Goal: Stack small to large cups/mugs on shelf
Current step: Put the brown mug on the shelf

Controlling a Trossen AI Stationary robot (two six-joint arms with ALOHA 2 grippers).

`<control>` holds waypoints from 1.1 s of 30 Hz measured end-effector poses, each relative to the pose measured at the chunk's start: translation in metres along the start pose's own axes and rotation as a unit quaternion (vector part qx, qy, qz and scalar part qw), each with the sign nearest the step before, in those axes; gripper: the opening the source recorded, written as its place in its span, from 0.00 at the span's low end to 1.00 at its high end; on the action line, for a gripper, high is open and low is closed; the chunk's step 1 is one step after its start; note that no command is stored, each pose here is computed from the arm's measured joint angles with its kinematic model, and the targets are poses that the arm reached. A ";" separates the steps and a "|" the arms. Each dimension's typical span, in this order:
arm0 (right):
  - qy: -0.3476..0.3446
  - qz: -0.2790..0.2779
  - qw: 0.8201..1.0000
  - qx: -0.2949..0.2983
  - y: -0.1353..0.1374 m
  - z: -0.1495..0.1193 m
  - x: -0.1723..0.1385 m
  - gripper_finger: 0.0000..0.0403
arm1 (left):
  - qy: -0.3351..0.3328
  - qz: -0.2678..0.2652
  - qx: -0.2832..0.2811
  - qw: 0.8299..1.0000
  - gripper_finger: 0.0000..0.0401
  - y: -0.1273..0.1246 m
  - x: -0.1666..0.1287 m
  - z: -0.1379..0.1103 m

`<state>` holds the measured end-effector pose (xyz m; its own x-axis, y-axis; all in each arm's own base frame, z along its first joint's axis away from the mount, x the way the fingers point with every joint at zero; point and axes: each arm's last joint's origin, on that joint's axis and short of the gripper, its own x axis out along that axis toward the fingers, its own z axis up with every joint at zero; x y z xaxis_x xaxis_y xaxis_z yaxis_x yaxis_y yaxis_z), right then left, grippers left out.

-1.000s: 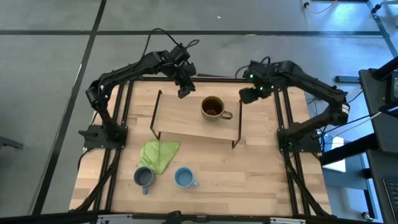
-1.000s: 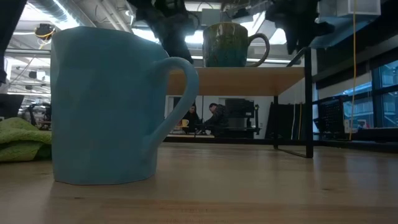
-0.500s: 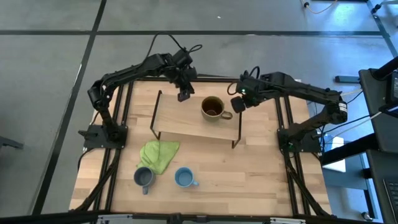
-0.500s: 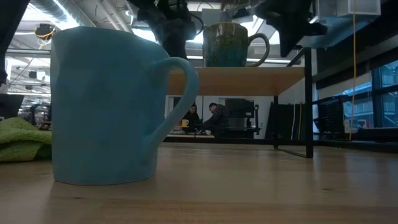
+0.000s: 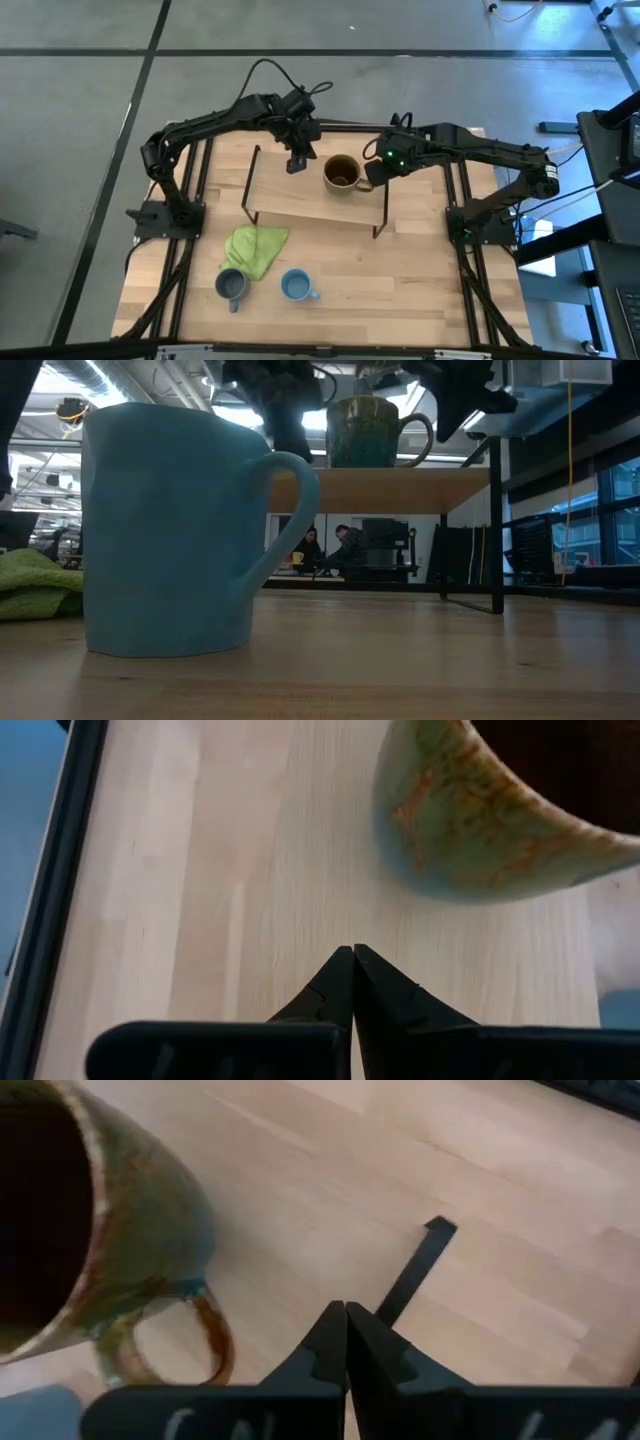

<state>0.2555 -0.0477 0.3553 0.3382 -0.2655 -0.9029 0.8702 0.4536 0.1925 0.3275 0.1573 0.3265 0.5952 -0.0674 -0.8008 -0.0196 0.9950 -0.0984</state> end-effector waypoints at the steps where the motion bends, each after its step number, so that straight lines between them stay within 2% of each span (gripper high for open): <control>1: -0.002 0.005 1.000 0.003 0.002 -0.001 0.000 0.01 | -0.003 0.000 0.003 1.000 0.00 -0.001 0.001 0.001; 9: -0.035 0.059 0.998 0.000 0.020 -0.002 -0.001 0.01 | -0.017 -0.016 0.011 1.000 0.00 -0.006 0.004 0.005; 21: -0.017 0.039 0.999 -0.007 0.030 -0.015 0.007 0.01 | -0.037 -0.019 0.002 0.999 0.00 -0.004 0.008 0.010; 33: -0.018 0.042 0.999 0.006 0.037 -0.029 0.002 0.01 | -0.032 -0.052 -0.007 0.998 0.00 0.003 0.041 0.011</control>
<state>0.2787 -0.0070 0.3494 0.4229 -0.2579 -0.8687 0.8424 0.4652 0.2720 0.3610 0.1581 0.2999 0.6441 -0.1655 -0.7468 0.0344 0.9816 -0.1879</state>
